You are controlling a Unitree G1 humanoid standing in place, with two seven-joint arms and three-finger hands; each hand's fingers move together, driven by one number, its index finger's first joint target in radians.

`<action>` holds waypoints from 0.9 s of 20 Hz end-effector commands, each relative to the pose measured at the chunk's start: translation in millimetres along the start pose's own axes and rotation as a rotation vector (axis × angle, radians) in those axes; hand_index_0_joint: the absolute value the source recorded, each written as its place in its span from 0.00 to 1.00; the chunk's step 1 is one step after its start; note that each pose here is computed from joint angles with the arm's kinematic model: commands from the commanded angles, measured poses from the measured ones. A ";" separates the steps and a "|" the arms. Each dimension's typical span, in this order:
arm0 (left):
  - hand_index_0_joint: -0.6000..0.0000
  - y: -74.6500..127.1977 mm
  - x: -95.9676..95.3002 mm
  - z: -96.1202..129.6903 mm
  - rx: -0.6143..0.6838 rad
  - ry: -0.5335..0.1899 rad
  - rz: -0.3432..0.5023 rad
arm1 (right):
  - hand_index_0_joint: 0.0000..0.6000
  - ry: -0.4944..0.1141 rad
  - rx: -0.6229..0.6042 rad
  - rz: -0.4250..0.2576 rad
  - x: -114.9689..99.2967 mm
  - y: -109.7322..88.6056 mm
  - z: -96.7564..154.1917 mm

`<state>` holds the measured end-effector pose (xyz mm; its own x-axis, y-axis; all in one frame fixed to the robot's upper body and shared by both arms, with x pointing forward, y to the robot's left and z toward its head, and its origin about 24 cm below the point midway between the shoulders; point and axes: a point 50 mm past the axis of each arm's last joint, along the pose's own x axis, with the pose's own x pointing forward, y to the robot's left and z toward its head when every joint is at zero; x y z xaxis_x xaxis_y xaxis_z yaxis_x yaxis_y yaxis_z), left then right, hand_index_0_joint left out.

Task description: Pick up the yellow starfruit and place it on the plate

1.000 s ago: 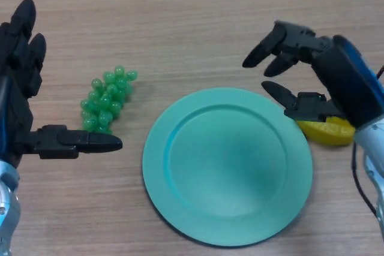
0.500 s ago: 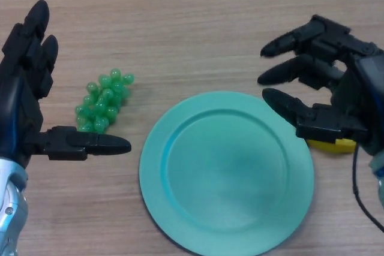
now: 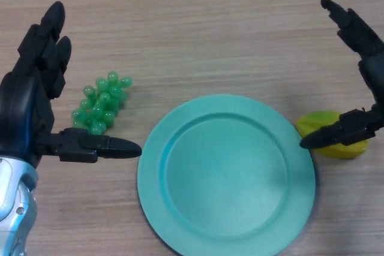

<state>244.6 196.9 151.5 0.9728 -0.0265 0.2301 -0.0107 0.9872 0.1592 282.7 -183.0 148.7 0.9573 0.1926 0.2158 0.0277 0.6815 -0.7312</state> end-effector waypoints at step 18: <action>1.00 13.4 -6.7 28.9 0.107 -0.183 0.042 | 0.00 0.129 -0.196 0.075 21.4 -8.0 -56.2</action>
<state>240.2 198.2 147.5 0.9767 -0.0243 0.2132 -0.0172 0.9815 0.1908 312.9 -217.2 78.0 0.9814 0.1180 -0.1512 -0.1911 0.5376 -0.8213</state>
